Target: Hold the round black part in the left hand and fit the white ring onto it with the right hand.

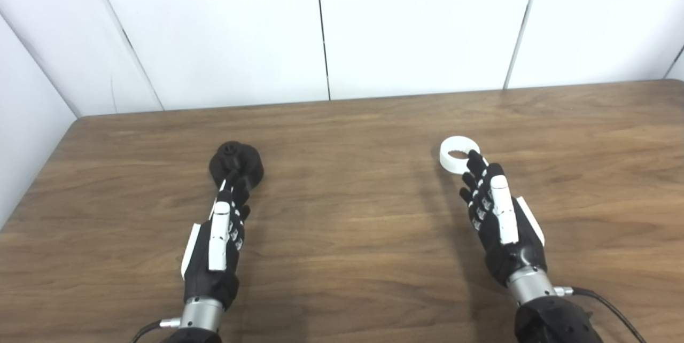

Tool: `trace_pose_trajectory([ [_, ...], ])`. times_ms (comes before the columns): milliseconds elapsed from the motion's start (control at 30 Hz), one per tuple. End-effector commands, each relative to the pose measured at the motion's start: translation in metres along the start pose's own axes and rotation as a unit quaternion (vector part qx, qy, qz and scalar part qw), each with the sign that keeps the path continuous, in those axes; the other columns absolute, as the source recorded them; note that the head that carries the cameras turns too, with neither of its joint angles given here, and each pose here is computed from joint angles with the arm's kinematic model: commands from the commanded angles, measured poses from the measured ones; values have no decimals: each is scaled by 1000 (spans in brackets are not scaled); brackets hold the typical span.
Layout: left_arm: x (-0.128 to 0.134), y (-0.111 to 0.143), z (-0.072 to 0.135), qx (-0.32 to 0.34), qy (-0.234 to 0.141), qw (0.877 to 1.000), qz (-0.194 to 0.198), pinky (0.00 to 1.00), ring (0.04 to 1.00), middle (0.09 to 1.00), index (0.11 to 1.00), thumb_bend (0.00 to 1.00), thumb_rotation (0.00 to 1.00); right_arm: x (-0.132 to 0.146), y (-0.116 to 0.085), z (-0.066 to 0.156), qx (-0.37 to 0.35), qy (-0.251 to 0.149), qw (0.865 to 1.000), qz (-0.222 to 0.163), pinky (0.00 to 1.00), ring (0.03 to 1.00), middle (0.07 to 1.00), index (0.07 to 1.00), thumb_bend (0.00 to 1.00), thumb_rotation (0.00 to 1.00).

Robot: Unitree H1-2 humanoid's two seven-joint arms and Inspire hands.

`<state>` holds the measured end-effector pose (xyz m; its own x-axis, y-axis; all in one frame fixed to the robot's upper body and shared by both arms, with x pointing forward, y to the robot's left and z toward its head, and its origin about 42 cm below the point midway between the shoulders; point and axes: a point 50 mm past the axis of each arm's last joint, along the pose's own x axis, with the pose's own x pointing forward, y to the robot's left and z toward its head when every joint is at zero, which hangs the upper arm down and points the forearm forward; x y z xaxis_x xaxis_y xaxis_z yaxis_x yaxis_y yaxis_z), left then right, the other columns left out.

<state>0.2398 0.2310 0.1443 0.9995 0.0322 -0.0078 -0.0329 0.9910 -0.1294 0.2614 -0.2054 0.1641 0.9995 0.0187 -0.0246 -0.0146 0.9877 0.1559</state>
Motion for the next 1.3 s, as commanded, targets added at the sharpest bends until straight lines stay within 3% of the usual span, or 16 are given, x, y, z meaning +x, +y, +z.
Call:
trace_pose_trajectory([
  [0,-4,-1,6,-1,-24,1000,-2,1000,1000,1000,1000,464,992,-6,-5,9,-4,-31,999,11,1000,1000,1000,961,485,1000],
  [433,-3,8,8,37,-27,999,2,1000,1000,1000,1000,509,930,1,-2,7,-5,-33,999,16,1000,1000,1000,955,479,1000],
  [533,-1,14,10,78,-24,997,10,1000,1000,1000,1000,542,835,3,-1,6,-6,-31,999,17,1000,1000,1000,954,483,1000],
  [600,0,21,12,126,-14,992,20,1000,1000,1000,1000,616,777,4,-1,5,-5,-31,999,17,1000,1000,1000,955,491,1000],
  [667,1,28,18,169,-10,985,35,984,1000,1000,1000,643,733,5,0,4,-5,-32,999,17,1000,1000,1000,955,490,1000],
  [800,8,41,36,250,-10,967,57,970,1000,1000,1000,723,545,6,0,3,-5,-34,999,15,1000,1000,1000,952,498,1000],
  [967,24,62,54,385,-17,920,64,944,998,1000,1000,861,394,8,-1,3,2,-37,999,16,1000,1000,1000,950,504,1000],
  [1067,33,71,63,406,-4,912,68,953,1000,1000,1000,915,317,8,-2,3,2,-37,999,16,1000,1000,1000,949,508,1000],
  [1267,50,89,80,439,3,897,55,974,1000,1000,1000,957,278,9,-4,2,0,-38,999,13,1000,1000,1000,940,518,1000],
])
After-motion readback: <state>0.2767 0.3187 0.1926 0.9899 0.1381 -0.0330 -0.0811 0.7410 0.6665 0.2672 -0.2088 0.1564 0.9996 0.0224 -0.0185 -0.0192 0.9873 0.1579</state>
